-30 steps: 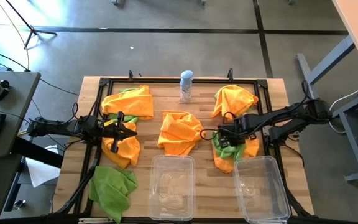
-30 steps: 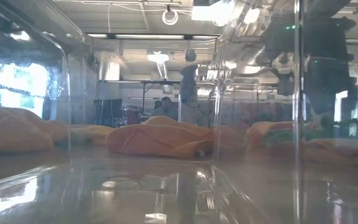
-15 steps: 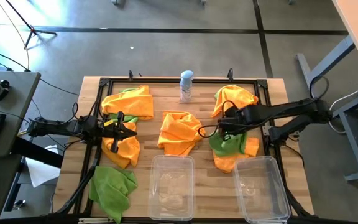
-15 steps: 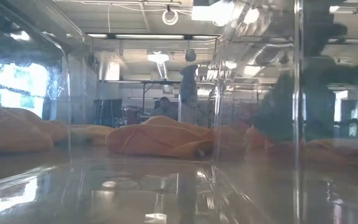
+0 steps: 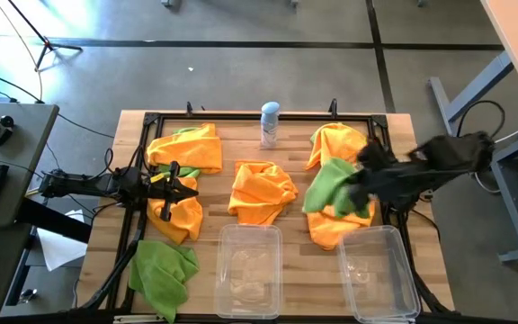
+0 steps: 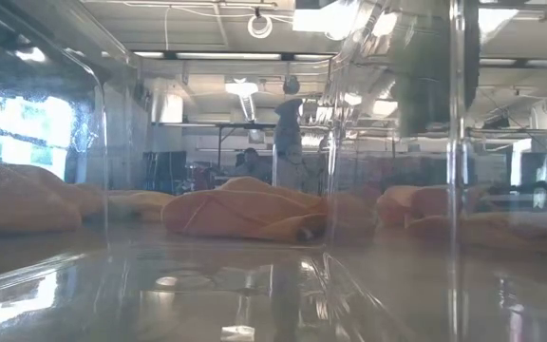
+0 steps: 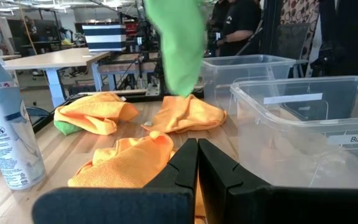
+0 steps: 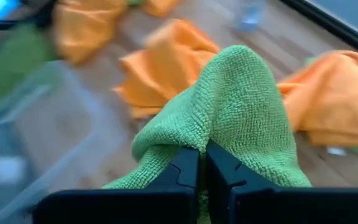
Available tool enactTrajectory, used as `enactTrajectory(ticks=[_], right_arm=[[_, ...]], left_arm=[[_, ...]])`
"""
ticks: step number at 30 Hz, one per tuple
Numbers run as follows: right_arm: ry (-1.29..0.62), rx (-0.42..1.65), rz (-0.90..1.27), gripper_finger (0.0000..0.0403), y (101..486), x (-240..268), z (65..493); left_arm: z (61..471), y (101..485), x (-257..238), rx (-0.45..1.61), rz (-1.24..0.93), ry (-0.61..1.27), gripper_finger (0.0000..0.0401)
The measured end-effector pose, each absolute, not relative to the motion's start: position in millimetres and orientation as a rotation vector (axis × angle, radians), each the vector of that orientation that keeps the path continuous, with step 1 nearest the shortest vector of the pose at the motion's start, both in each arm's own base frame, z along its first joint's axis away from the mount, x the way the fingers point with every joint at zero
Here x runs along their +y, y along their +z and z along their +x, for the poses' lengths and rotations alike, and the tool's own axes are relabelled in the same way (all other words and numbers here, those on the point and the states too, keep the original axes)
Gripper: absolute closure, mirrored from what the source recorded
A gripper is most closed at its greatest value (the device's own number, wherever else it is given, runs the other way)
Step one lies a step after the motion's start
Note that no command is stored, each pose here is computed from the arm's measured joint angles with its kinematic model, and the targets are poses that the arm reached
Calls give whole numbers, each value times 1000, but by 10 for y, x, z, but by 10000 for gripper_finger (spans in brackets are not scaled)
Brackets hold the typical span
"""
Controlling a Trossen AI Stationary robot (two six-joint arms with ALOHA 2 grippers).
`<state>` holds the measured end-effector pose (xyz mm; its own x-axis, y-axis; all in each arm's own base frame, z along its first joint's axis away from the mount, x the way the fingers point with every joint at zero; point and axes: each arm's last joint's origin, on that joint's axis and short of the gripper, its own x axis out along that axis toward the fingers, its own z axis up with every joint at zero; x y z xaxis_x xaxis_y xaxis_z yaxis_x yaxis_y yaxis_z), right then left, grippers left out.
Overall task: Sort microfiber towel by color & place in baskets
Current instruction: Put the green towel into the right transparent bin
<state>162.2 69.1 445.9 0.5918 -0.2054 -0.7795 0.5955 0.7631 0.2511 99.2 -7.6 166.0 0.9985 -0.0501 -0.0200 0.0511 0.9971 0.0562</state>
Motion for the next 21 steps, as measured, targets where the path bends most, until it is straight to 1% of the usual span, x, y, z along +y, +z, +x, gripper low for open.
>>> enactTrajectory(ticks=[5, 12, 21], right_arm=[[-311, 803, 541, 402, 4620, 840, 1368], [-35, 982, 566, 402, 4621, 1146, 1103], [142, 1150, 568, 403, 4586, 1469, 785]], left_arm=[[993, 1658, -76, 19, 57, -51, 401], [992, 1660, -77, 19, 57, -51, 401], [992, 1659, -76, 19, 57, -51, 401]])
